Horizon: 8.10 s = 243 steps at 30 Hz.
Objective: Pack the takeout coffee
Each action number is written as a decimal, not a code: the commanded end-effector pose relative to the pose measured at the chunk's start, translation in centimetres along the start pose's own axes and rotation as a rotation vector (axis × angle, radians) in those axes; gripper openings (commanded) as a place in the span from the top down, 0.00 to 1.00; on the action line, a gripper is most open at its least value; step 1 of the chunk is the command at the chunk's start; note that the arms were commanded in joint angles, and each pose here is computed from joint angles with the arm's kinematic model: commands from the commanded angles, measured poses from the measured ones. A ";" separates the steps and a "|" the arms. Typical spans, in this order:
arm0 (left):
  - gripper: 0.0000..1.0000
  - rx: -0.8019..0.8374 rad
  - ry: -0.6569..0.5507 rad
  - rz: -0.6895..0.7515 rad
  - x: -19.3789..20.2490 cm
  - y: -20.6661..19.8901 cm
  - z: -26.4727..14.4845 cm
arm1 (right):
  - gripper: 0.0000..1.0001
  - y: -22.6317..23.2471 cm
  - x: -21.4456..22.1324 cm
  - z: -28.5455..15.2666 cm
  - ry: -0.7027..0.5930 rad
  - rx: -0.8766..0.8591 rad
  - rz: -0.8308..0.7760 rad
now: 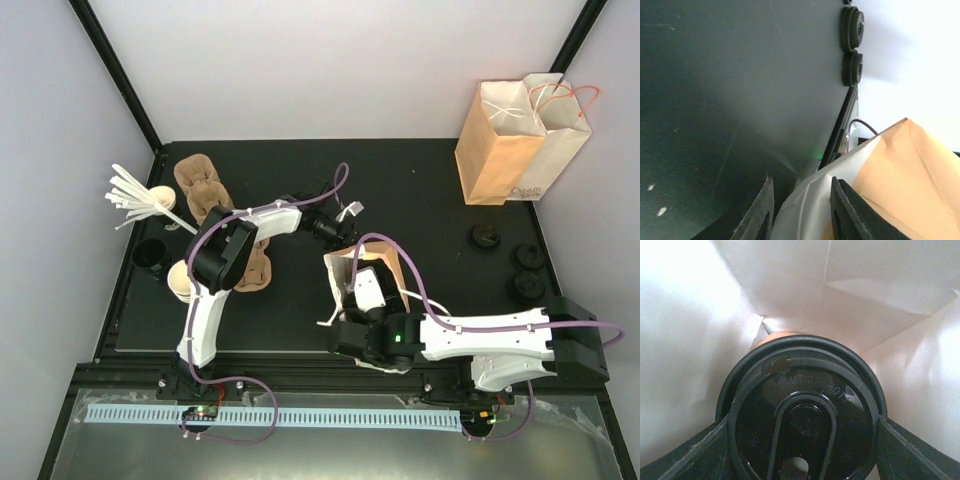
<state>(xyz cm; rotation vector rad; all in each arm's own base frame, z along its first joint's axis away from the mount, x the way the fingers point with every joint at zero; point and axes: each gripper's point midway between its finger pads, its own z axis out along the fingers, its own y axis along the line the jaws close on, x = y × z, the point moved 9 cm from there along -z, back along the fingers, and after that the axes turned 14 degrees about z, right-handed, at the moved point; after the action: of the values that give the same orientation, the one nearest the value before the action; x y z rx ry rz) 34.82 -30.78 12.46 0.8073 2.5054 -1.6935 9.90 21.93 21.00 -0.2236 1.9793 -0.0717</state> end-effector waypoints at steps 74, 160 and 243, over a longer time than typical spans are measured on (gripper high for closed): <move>0.98 0.230 -0.108 0.071 0.5 -8.6 -6.1 | 0.59 7.2 -2.6 11.4 0.412 -0.297 -0.126; 0.98 -0.751 -0.630 0.667 10.2 -26.7 -16.8 | 0.55 4.9 -6.2 18.5 0.973 -0.298 -0.141; 0.98 -0.606 -0.773 0.635 12.3 -26.9 -16.7 | 0.33 -8.4 -22.3 6.1 0.523 -0.213 0.346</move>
<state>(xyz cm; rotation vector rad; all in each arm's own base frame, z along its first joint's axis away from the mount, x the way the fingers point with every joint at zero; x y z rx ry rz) 17.72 -18.95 38.53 0.6173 1.7982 -0.7270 25.89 18.52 38.97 -0.0259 2.5578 0.2401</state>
